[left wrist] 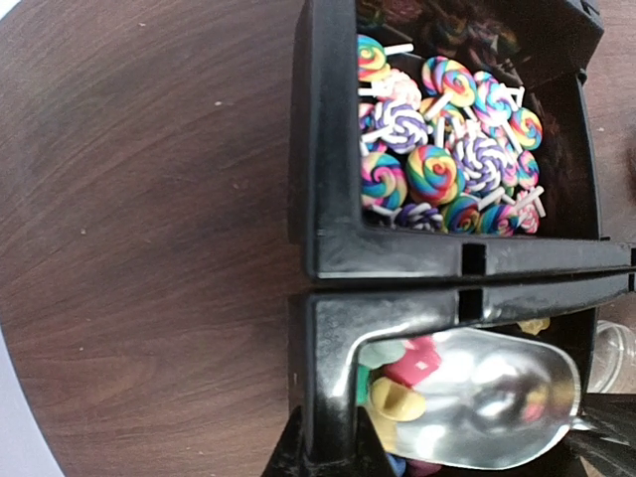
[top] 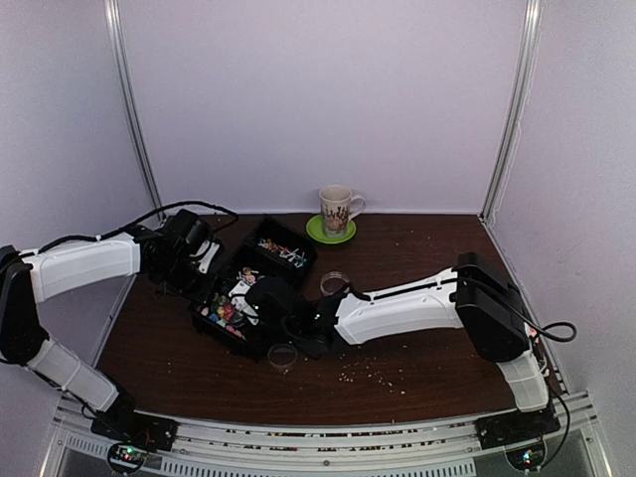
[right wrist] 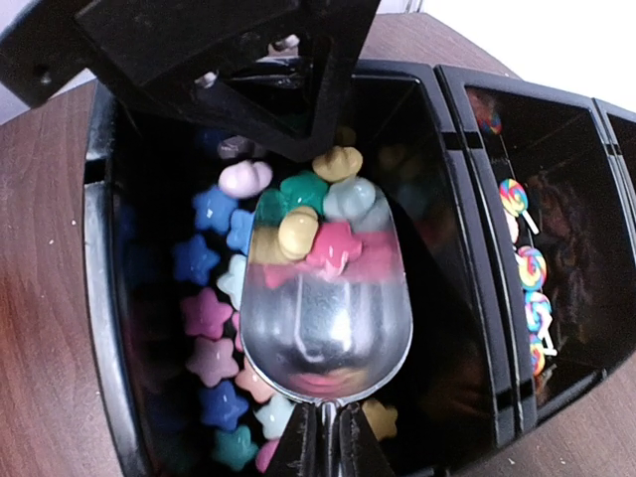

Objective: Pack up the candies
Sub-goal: Scoop the fake candies from the storage box.

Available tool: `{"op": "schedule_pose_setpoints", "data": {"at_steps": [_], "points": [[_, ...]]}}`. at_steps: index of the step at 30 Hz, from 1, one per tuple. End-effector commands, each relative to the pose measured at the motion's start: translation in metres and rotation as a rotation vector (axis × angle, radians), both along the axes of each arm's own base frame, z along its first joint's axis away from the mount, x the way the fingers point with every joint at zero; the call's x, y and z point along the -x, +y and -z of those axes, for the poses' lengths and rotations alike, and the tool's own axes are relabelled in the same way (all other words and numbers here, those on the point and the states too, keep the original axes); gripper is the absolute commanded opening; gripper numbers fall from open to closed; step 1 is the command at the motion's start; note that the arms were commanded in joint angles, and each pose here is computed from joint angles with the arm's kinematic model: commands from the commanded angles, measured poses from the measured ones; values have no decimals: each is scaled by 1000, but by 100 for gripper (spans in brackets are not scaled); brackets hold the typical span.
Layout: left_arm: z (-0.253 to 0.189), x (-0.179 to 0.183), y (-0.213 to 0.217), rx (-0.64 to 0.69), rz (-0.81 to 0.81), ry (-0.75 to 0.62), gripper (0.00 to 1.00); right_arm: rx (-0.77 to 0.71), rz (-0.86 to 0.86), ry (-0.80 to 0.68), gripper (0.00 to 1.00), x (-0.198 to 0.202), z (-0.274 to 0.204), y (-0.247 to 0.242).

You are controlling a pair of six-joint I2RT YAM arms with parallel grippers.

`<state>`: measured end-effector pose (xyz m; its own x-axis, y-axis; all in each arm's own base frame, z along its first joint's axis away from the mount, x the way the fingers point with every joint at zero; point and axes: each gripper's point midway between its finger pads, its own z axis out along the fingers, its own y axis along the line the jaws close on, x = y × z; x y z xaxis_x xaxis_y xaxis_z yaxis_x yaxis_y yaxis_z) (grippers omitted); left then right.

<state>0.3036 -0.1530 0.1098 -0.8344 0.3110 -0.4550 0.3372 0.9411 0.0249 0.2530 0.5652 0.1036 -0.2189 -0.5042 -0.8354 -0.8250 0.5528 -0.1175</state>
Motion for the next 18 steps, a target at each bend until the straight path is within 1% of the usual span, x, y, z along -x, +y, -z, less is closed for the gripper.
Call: {"op": "schedule_pose_setpoints", "data": {"at_steps": [1,5,10,18], "points": [[-71,-32,-41,241,52,-233,0,-15,-27,42,0,9,17,-2],[-70,-34,-35,232,29,-235,0,-60,-41,47,0,11,14,0],[-61,-39,-17,171,-38,-218,0,-118,1,-1,0,9,-10,-16],[-57,-42,-8,139,-69,-210,0,-135,43,-49,0,7,-40,-44]]}}
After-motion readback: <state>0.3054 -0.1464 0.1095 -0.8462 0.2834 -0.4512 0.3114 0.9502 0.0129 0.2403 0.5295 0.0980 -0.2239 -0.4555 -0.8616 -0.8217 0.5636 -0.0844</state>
